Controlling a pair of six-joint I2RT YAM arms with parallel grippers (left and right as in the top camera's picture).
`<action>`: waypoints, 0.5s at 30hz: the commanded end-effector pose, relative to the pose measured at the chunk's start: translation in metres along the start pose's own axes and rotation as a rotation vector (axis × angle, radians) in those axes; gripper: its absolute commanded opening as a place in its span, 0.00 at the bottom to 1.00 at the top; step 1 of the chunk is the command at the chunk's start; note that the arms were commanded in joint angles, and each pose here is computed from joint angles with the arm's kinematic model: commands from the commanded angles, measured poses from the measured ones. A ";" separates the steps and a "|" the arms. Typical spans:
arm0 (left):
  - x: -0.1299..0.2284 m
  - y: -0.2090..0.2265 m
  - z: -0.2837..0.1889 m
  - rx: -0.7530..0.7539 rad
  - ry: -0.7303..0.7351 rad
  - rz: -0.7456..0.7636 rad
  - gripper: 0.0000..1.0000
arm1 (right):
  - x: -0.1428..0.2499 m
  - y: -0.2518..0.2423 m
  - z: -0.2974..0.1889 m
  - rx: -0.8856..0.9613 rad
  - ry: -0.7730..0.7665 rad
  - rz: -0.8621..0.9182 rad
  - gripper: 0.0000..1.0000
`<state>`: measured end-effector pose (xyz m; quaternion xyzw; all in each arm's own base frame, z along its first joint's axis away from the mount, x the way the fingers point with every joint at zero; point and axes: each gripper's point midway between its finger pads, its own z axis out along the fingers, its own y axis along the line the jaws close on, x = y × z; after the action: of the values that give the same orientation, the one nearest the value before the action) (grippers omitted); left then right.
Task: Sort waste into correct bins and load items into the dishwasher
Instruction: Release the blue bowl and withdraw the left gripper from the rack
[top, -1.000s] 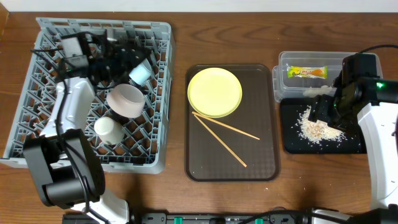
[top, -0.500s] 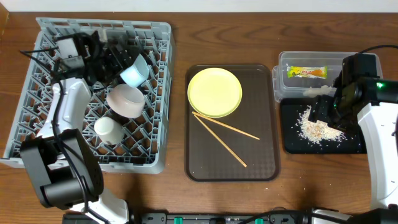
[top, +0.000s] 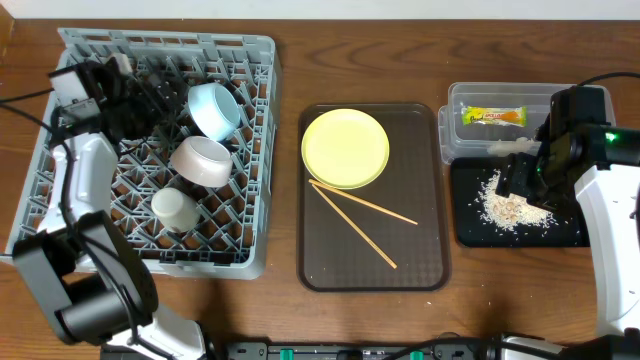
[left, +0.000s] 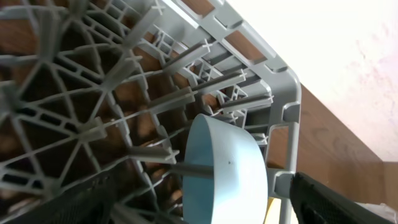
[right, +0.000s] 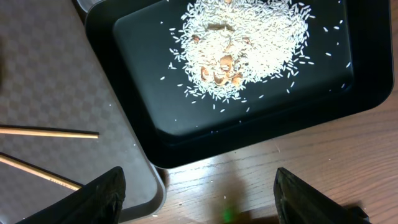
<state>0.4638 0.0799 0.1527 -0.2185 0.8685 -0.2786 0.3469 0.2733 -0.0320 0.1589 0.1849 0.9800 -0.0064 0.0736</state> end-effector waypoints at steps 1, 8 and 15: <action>-0.007 -0.032 -0.030 0.023 -0.050 0.063 0.92 | -0.003 -0.003 -0.005 -0.003 -0.021 0.017 0.74; 0.061 -0.056 -0.055 -0.154 0.118 0.057 0.93 | -0.004 -0.003 -0.005 -0.005 -0.027 0.017 0.75; 0.171 -0.088 -0.060 -0.279 0.441 0.050 0.93 | -0.004 -0.003 -0.005 -0.005 -0.027 0.017 0.75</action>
<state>0.3378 -0.0455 0.1706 -0.1791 0.9474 -0.2179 0.1510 0.2749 -0.0318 0.1591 0.1848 0.9798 -0.0048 0.0767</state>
